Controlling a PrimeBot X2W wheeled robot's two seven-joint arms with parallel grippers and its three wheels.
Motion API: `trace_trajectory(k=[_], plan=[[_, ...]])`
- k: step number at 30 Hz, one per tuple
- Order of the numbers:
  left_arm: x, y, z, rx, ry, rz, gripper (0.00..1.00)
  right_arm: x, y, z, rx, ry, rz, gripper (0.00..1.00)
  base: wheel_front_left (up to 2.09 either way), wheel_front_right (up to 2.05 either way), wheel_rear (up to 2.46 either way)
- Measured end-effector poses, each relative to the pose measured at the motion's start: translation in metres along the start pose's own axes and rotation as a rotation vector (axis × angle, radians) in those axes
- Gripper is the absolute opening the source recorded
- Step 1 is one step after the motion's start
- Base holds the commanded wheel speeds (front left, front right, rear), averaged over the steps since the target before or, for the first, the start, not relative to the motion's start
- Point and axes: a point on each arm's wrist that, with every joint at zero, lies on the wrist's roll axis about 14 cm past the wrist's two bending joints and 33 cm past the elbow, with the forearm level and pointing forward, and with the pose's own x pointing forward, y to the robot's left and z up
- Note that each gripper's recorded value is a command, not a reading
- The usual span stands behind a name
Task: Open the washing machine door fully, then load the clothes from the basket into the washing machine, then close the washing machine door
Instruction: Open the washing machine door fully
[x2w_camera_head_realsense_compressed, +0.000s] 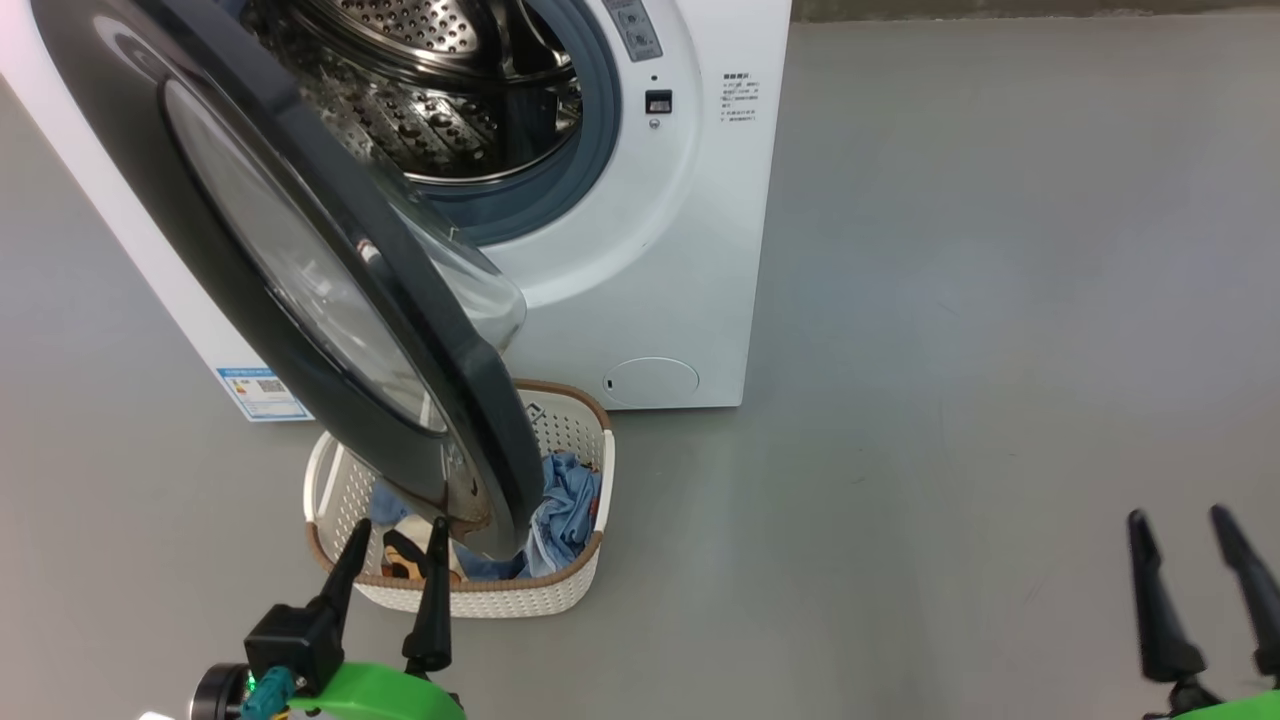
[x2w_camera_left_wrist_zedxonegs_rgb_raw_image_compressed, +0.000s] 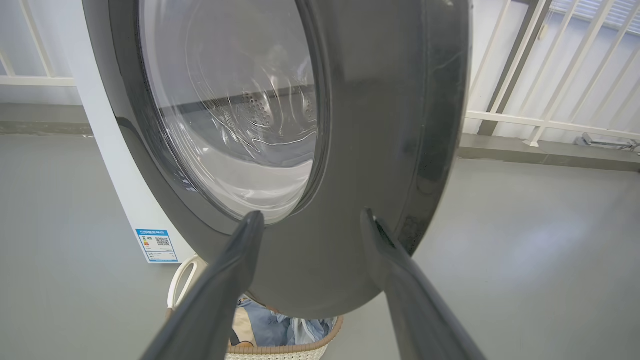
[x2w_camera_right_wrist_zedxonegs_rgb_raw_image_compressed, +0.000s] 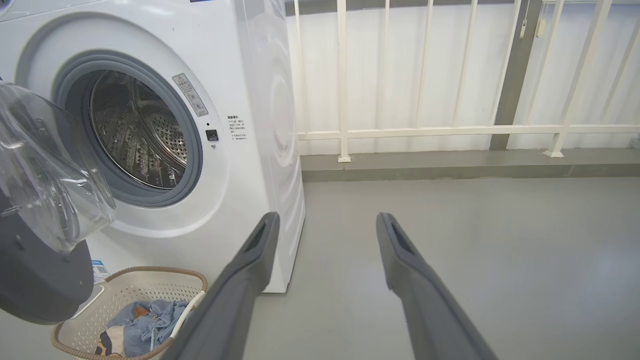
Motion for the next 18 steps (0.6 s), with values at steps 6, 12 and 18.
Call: trace_trajectory(k=[6,12,18], plan=[[-0.001,0.001,0.001,0.000,-0.003,0.002,1.00,-0.009,0.010,-0.021,-0.011,0.064,0.009,1.00,0.00,0.00,0.00],[-0.002,0.001,0.002,0.001,-0.006,0.003,1.00,-0.016,0.012,-0.036,-0.010,0.109,0.015,1.00,0.00,0.00,0.00],[-0.003,0.001,0.003,0.001,-0.008,0.003,1.00,-0.019,0.014,-0.044,-0.005,0.128,0.017,1.00,0.00,0.00,0.00]])
